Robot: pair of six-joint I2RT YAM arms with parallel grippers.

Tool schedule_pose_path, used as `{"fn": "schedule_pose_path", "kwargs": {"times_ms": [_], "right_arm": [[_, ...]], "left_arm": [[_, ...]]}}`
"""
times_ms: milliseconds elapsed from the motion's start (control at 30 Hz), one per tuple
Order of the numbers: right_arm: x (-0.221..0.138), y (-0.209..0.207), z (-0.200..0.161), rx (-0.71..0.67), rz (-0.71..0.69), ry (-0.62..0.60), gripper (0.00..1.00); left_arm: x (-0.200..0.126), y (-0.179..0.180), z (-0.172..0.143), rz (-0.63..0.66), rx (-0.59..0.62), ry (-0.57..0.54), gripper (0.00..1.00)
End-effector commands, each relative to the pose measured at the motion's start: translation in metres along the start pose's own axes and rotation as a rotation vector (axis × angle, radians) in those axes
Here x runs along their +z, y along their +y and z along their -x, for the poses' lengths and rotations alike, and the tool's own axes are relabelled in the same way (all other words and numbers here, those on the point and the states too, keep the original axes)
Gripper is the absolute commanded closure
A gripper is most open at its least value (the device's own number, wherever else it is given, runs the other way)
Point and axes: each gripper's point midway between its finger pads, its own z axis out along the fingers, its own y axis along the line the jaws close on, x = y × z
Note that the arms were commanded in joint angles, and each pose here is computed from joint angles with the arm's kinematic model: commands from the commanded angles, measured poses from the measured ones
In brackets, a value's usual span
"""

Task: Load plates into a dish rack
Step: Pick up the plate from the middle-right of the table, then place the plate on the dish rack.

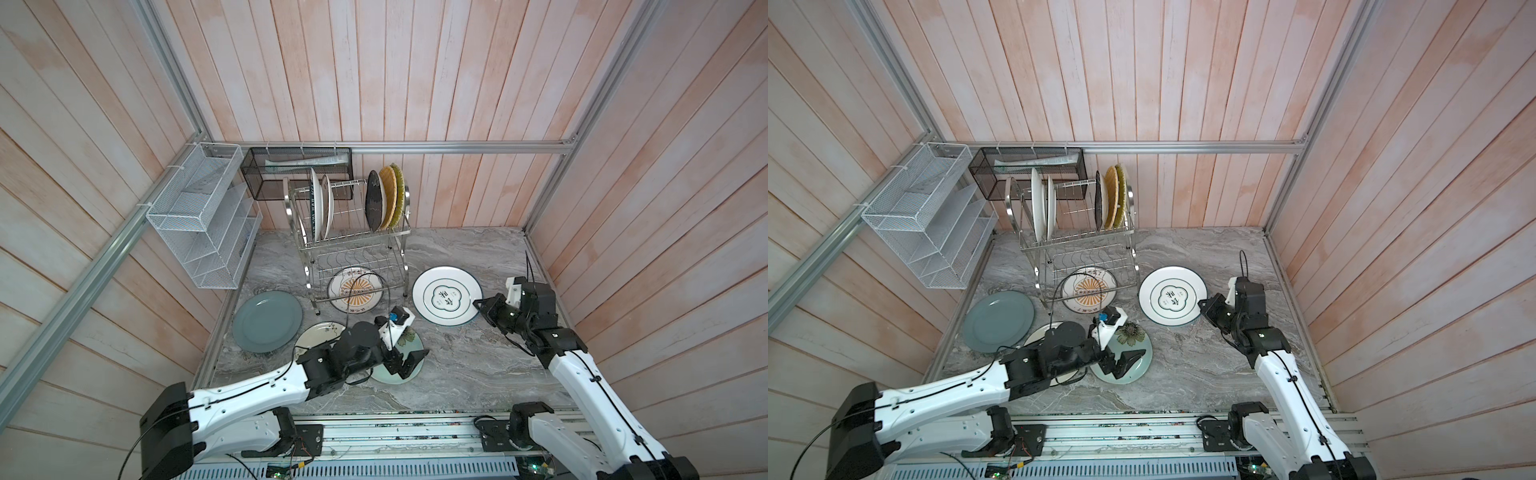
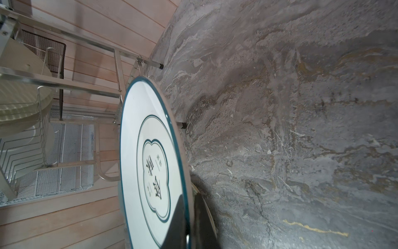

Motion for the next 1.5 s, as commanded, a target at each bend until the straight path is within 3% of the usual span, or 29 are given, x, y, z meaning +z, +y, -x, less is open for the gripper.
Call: {"fn": "schedule_pose_path", "kwargs": {"times_ms": [0, 100, 167, 233, 467, 667, 833, 967, 1067, 1167, 1333, 1467], "right_arm": [[-0.005, 0.014, 0.004, 0.021, -0.001, -0.03, 1.0], [-0.005, 0.017, -0.001, 0.03, 0.002, -0.027, 1.0], [-0.004, 0.017, -0.005, 0.035, 0.004, -0.021, 1.0], [-0.005, 0.017, -0.007, 0.038, 0.003, -0.02, 1.0], [-0.008, 0.016, -0.013, 0.047, 0.007, -0.019, 1.0], [-0.011, 0.017, -0.014, 0.047, 0.008, -0.02, 1.0], [-0.013, 0.015, -0.016, 0.049, 0.005, -0.023, 1.0], [-0.014, 0.014, -0.018, 0.052, 0.006, -0.019, 1.0], [-0.015, 0.013, -0.019, 0.053, 0.007, -0.019, 1.0], [-0.015, 0.013, -0.02, 0.052, 0.01, -0.015, 1.0], [-0.014, 0.013, -0.023, 0.051, 0.021, -0.005, 1.0], [-0.012, 0.013, -0.023, 0.046, 0.029, -0.004, 0.72]], "left_arm": [[0.023, 0.0, 0.03, 0.149, 0.295, -0.043, 0.0], [0.047, -0.019, 0.026, 0.191, 0.533, 0.014, 0.01], [0.059, -0.023, 0.023, 0.219, 0.632, 0.043, 0.03], [0.068, -0.026, 0.024, 0.218, 0.687, 0.059, 0.07], [0.093, -0.026, 0.012, 0.228, 0.801, 0.122, 0.35], [0.11, -0.018, 0.013, 0.283, 0.815, 0.148, 0.5], [0.121, -0.009, 0.011, 0.32, 0.819, 0.183, 0.55], [0.126, -0.003, 0.012, 0.345, 0.803, 0.197, 0.67], [0.129, 0.003, 0.011, 0.374, 0.804, 0.217, 0.79], [0.131, 0.008, 0.008, 0.407, 0.82, 0.252, 1.0], [0.122, 0.0, 0.019, 0.395, 0.79, 0.203, 1.0], [0.11, -0.007, 0.027, 0.353, 0.747, 0.154, 1.0]]}}
